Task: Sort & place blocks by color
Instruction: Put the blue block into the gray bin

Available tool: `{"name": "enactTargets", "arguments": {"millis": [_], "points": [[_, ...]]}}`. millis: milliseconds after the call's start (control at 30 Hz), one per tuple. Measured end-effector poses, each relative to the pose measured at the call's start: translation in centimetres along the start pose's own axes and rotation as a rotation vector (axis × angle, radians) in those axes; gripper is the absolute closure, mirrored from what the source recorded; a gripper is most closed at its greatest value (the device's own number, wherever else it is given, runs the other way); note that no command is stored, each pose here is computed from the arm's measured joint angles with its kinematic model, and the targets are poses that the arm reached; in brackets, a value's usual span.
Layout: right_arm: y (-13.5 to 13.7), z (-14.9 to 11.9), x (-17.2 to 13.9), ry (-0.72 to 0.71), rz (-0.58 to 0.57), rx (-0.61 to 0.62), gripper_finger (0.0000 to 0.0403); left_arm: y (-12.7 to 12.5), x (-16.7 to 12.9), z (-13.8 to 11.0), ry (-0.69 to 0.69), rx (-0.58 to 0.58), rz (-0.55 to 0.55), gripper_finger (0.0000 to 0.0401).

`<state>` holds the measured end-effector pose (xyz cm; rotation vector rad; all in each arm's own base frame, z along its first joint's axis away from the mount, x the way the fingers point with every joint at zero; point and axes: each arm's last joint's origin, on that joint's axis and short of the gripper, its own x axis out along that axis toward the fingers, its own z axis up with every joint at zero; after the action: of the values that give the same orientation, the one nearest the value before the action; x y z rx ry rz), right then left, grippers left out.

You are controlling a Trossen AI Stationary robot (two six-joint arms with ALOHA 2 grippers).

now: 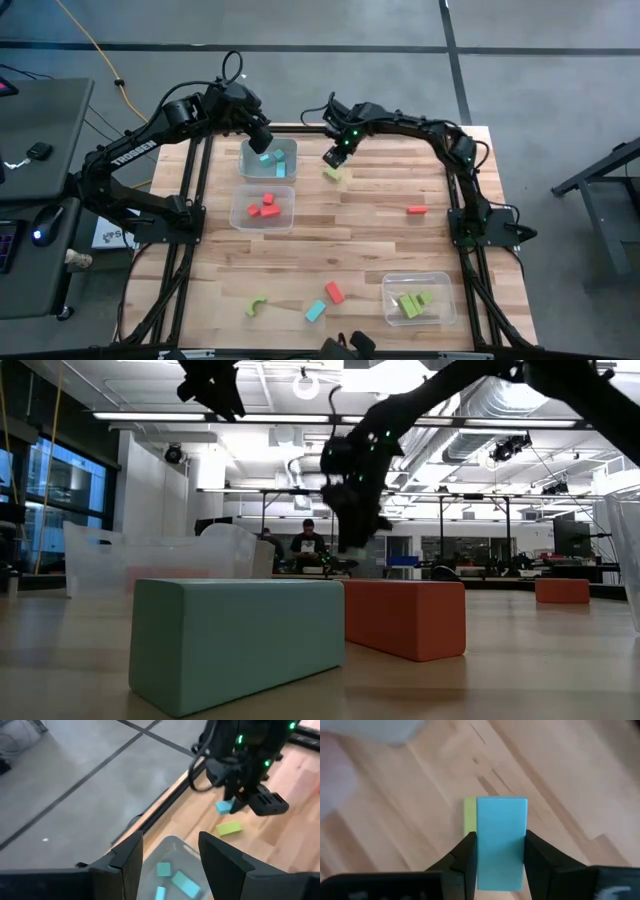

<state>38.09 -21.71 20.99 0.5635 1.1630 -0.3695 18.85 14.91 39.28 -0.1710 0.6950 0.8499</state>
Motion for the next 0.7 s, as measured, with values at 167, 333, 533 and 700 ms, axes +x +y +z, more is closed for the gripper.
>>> {"name": "enactTargets", "arguments": {"millis": [167,333,533,700], "points": [[0.9,0.2,-3.5,-0.095,0.033,-0.09,0.0302,-0.1,0.0,0.0,0.002,-0.109,-0.03,0.0233],[2.2,0.4,-7.2,-0.245,0.046,-0.2,0.0302,-0.2,0.1,0.0,0.016,-0.309,-0.08,0.0233],[3.9,0.5,-10.9,-0.421,0.051,-0.319,0.0302,-0.6,1.1,0.1,0.05,-0.437,-0.124,0.0233],[5.2,0.5,-12.2,-0.502,0.045,-0.427,0.0302,-1.0,3.0,0.7,0.064,-0.496,-0.181,0.0233]]}}
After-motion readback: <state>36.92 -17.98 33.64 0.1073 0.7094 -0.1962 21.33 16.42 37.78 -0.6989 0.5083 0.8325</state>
